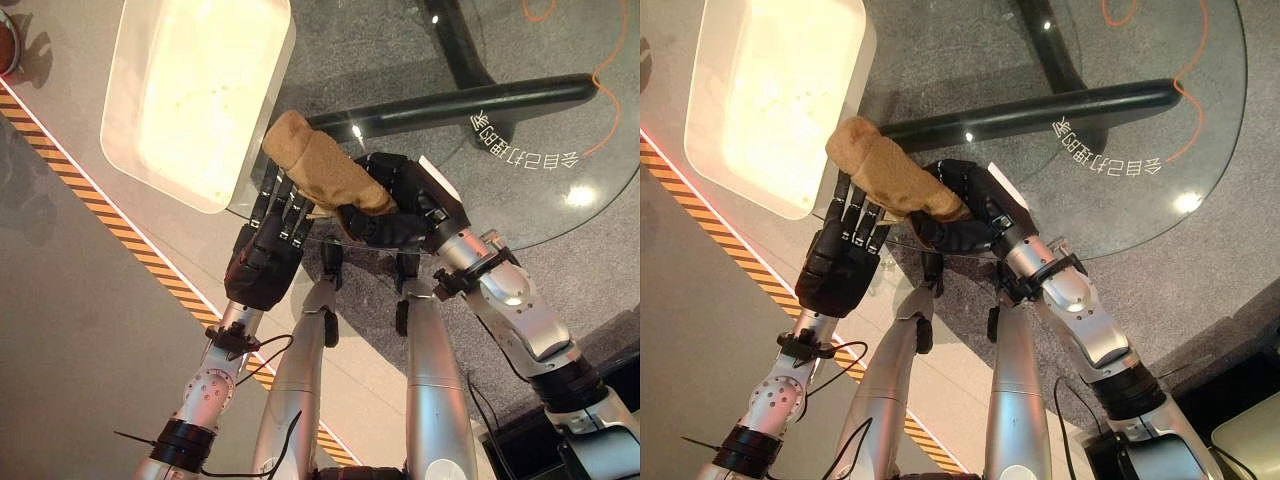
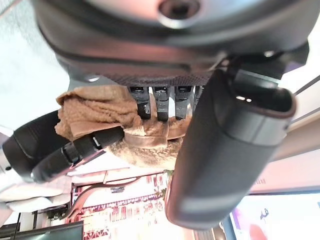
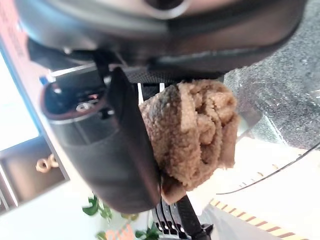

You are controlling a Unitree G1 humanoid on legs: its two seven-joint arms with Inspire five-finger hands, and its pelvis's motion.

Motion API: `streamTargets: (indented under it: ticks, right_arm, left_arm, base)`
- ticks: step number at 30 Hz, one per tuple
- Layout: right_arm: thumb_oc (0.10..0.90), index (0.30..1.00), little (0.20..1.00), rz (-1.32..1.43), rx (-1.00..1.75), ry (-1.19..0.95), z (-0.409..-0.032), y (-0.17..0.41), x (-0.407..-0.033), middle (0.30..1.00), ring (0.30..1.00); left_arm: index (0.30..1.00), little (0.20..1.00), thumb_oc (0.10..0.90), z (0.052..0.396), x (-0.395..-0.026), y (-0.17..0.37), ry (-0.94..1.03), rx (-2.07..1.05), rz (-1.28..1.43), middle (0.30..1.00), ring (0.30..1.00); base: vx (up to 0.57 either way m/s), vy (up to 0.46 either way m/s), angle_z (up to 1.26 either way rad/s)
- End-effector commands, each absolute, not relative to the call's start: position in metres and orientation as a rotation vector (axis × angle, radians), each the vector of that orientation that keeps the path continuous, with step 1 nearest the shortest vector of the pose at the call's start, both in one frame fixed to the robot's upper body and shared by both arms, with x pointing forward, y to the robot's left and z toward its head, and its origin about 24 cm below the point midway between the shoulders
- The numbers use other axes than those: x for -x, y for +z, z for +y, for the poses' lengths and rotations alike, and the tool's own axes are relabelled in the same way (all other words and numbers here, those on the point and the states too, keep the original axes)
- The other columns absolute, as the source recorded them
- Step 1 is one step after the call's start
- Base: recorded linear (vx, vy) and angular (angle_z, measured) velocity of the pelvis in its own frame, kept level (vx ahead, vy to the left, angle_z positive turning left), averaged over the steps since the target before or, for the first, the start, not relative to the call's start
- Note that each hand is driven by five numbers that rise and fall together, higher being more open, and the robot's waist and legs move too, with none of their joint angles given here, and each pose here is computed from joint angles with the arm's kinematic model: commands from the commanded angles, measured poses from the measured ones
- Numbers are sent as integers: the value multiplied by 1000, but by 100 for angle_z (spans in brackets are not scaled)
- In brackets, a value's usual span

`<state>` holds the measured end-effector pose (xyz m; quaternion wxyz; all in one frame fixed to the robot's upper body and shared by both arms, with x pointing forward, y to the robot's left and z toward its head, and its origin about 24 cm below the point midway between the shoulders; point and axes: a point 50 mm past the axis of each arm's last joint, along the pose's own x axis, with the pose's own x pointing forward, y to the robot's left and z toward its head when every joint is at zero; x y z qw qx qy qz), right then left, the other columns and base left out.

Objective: Wipe the table with a cloth and put it in the basket.

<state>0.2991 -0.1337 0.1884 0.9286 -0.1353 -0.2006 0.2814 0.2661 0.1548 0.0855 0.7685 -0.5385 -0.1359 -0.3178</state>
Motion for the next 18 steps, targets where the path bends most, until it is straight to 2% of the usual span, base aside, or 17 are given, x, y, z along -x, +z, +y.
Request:
streamTargets:
  ticks: [1, 11, 18]
  right_arm:
    - [100, 300, 200, -626, 456, 863, -79, 213, -261, 300, 300]
    - [100, 300, 200, -534, 812, 652, -84, 194, -287, 300, 300]
    - [100, 300, 200, -530, 875, 637, -73, 193, -292, 300, 300]
  left_arm:
    - [900, 900, 800, 145, -265, 118, -834, 1105, -420, 900, 900]
    - [900, 900, 800, 139, -268, 118, -802, 1105, -413, 900, 900]
    - [900, 900, 800, 129, -269, 118, -831, 1121, -404, 900, 900]
  base:
    - [-70, -5, 11]
    - [-12, 2, 2]
    - [0, 0, 0]
